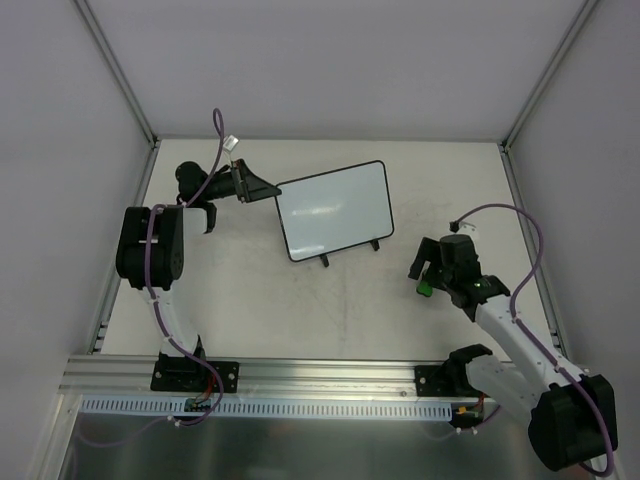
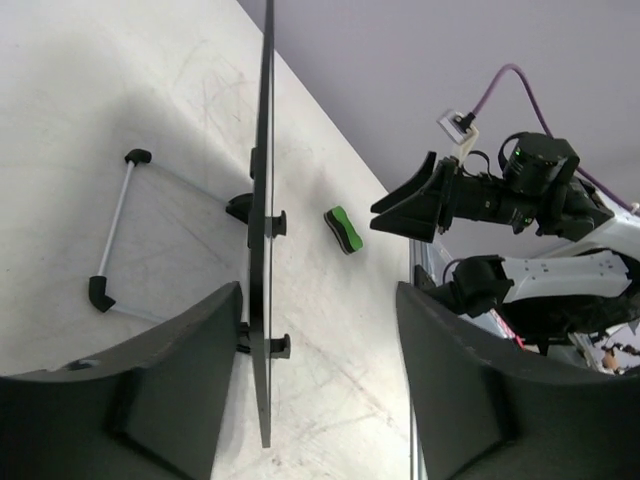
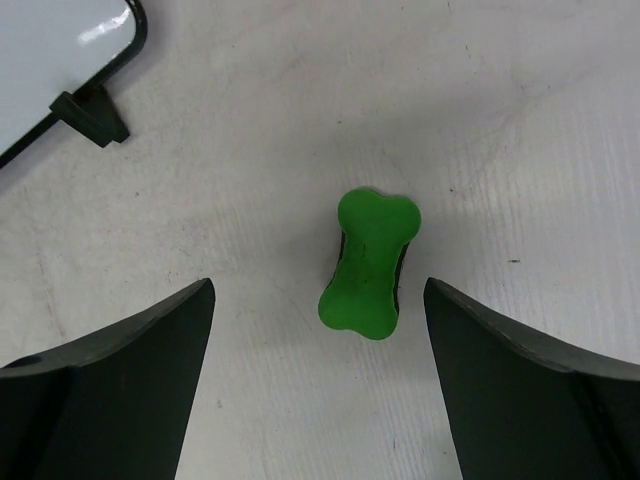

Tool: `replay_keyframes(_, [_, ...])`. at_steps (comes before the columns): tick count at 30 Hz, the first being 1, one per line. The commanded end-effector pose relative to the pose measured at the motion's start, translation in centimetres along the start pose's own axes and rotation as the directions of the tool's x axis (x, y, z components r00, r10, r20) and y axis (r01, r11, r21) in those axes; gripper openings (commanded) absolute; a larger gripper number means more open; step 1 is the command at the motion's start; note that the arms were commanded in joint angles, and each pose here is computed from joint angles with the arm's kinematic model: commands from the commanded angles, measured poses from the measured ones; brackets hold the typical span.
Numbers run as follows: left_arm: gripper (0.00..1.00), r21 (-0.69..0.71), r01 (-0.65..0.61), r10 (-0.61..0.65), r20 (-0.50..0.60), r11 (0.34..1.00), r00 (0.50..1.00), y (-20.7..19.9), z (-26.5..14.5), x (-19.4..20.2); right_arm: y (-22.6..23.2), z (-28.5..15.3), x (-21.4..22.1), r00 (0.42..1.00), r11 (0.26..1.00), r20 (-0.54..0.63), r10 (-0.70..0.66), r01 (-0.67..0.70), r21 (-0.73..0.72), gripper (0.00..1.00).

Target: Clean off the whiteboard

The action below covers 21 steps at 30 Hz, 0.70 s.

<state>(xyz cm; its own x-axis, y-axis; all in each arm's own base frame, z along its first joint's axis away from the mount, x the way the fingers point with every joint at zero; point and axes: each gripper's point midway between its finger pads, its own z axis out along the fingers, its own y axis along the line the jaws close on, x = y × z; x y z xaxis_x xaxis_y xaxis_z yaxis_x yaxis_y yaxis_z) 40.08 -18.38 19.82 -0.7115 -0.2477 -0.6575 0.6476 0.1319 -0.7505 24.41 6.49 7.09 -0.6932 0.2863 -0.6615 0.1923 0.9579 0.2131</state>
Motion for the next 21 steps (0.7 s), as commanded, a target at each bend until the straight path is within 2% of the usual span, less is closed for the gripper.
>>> replay_keyframes(1, [0.65, 0.059, -0.434, 0.426, 0.114, 0.899, 0.898, -4.6, -1.2, -3.7, 0.7, -1.3, -2.9, 0.996, 1.000, 0.088, 0.003, -0.001, -0.023, 0.90])
replay_keyframes(4, [0.77, 0.036, -0.415, 0.408, 0.127, 0.909, 0.904, -4.0, -1.8, -3.8, 1.0, -1.9, -3.5, 0.993, 0.999, 0.117, 0.015, -0.010, -0.045, 0.90])
replay_keyframes(7, [0.99, 0.020, -0.398, 0.392, 0.132, 0.917, 0.910, -3.4, -2.3, -3.9, 1.1, -2.6, -4.2, 0.988, 0.998, 0.154, 0.017, -0.008, -0.058, 0.90])
replay_keyframes(14, [0.99, -0.117, -0.316, 0.335, 0.233, 0.942, 0.913, -2.2, -4.9, -4.7, 2.1, -4.1, -5.5, 0.979, 0.992, 0.206, -0.002, 0.028, -0.120, 0.91])
replay_keyframes(17, [0.99, -0.239, -0.265, 0.325, 0.265, 0.934, 0.908, -3.1, -5.7, -5.1, 2.9, -4.8, -6.3, 0.977, 0.988, 0.214, -0.008, 0.040, -0.148, 0.94])
replay_keyframes(18, [0.99, -0.296, -0.258, 0.335, 0.247, 0.920, 0.909, -4.5, -6.0, -4.9, 3.1, -5.2, -6.9, 0.974, 0.987, 0.225, -0.001, 0.037, -0.155, 0.95])
replay_keyframes(20, [0.99, -0.430, -0.195, 0.333, 0.273, 0.882, 0.902, -4.8, -6.9, -5.0, 3.4, -6.1, -7.3, 0.971, 0.984, 0.240, 0.005, 0.038, -0.175, 0.96])
replay_keyframes(21, [0.99, -0.477, -0.262, 0.422, 0.266, 0.839, 0.867, -7.8, -7.4, -5.4, 3.6, -6.5, -7.5, 0.968, 0.981, 0.252, 0.008, 0.041, -0.189, 0.96])
